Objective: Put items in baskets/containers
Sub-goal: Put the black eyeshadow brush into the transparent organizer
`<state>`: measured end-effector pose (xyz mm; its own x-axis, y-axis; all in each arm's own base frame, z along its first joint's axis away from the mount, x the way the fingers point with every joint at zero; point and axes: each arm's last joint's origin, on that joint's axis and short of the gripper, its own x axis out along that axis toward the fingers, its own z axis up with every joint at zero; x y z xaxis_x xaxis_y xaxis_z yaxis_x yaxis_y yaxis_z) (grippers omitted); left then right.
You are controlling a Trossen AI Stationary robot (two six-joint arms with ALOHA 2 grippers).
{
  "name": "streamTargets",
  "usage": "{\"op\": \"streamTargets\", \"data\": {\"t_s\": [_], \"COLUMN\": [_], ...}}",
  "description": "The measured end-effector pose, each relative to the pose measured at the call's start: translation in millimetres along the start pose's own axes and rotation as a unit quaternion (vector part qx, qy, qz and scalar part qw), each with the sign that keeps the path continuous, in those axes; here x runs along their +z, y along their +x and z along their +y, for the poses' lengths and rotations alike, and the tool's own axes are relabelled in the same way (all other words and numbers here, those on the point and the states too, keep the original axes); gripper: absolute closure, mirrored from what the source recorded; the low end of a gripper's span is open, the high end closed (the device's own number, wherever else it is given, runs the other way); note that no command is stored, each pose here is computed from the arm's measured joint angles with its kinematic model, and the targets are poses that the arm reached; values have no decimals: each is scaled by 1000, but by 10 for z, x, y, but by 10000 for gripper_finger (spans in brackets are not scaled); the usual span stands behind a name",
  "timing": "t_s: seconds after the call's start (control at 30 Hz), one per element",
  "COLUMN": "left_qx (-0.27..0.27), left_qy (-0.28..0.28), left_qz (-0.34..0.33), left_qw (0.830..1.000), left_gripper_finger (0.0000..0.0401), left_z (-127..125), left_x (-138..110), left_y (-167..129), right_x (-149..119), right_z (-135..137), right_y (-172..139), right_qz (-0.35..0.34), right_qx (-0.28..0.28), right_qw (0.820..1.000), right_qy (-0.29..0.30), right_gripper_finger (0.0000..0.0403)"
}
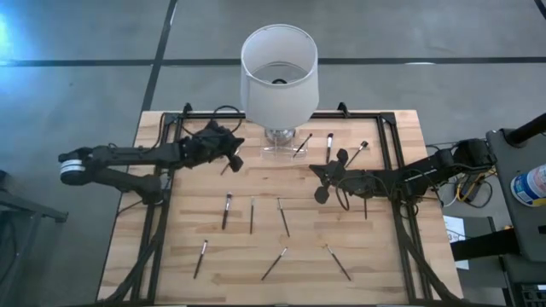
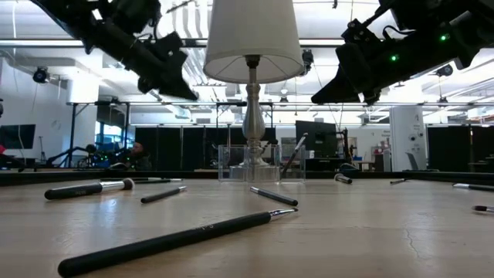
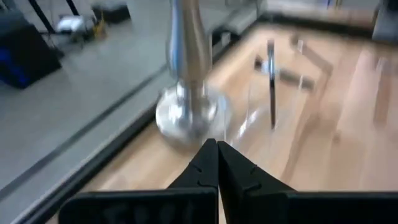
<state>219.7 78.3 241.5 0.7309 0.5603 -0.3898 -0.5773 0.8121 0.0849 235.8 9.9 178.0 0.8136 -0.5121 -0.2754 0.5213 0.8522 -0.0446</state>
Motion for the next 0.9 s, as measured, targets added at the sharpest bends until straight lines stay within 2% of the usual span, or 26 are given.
{"op": "streamTargets", "data": {"t_s": [0.2,0.27,0.37,0.43,0.63,0.9], "left_qx": [22,13,-28,-20,2,-10], "left_qy": [-2,-34,-97,-112,-101,-99], "left_qz": [67,86,123,149,196,186], "left_qw": [998,996,987,982,975,977], "left_gripper_finger": [401,401,401,399,370,341], "left_z": [166,250,357,402,410,313], "left_x": [-192,-267,-371,-449,-623,-714], "left_y": [15,42,135,211,488,714], "right_x": [0,0,0,0,0,0], "right_z": [1,1,1,1,1,5], "right_y": [0,0,0,0,0,0], "right_qz": [0,0,0,0,0,1], "right_qx": [1,2,2,2,2,9], "right_qw": [1000,1000,1000,1000,1000,1000], "right_qy": [2,2,2,2,2,2], "right_gripper_finger": [394,394,394,394,394,394]}}
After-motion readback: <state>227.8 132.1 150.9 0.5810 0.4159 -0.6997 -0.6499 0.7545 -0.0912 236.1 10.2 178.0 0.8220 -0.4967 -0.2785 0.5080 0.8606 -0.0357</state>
